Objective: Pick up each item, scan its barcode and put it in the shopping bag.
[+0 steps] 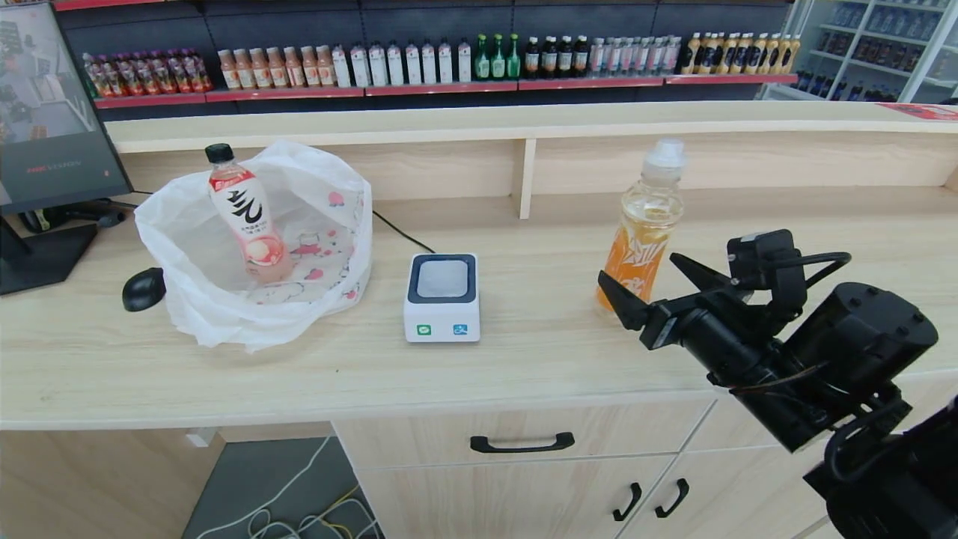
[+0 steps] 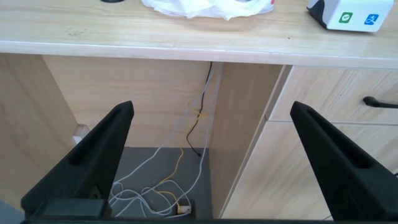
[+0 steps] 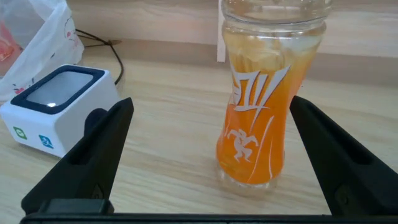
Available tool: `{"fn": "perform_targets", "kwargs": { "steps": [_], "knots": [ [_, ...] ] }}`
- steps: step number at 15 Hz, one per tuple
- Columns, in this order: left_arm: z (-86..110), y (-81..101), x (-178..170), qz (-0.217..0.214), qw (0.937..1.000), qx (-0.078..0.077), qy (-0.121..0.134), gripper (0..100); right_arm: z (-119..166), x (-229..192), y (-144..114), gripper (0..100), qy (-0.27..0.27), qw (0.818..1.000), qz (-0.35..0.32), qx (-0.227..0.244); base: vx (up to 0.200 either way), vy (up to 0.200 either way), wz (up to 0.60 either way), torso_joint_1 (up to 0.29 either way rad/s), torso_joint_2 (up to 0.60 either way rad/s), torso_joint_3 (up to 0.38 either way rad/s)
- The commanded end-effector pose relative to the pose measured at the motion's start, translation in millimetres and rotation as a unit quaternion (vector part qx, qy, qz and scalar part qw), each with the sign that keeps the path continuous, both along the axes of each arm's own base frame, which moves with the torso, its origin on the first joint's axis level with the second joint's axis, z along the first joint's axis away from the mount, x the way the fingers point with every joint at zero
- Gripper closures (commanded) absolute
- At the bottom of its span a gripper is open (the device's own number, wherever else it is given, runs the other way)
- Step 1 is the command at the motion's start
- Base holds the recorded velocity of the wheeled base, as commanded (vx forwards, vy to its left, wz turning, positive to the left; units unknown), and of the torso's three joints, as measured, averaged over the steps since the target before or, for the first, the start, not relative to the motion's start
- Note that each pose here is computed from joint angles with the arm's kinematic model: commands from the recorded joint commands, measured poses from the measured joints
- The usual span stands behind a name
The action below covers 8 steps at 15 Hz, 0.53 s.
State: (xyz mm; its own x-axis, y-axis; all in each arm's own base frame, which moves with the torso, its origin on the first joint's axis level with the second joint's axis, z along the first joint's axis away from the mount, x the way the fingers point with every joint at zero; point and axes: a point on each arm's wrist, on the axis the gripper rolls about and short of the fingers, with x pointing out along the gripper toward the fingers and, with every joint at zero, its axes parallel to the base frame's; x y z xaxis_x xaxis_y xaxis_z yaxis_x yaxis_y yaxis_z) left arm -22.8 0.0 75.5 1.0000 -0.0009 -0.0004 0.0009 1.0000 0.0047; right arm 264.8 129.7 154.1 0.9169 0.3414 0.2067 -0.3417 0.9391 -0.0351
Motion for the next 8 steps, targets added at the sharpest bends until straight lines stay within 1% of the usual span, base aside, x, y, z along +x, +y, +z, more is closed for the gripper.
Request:
{"fn": "perform_targets", "kwargs": {
  "steps": [1,3,8],
  "knots": [
    [0.0,0.1,0,0.0,1.0,0.0,0.0,0,-10,15,6,0,0.008,1.0,-0.003,-0.005,0.0,0.0,0.0,0.0,0.0,0.0],
    [0.0,0.0,0,0.0,1.0,0.0,0.0,0,-10,22,-4,0,0.009,0.999,-0.044,0.003,0.0,0.0,0.0,0.0,0.0,0.0],
    [0.0,0.0,0,0.0,1.0,0.0,0.0,0,-7,32,-6,0,0.0,0.998,-0.059,0.011,0.0,0.0,0.0,0.0,0.0,0.0]
  ]
}}
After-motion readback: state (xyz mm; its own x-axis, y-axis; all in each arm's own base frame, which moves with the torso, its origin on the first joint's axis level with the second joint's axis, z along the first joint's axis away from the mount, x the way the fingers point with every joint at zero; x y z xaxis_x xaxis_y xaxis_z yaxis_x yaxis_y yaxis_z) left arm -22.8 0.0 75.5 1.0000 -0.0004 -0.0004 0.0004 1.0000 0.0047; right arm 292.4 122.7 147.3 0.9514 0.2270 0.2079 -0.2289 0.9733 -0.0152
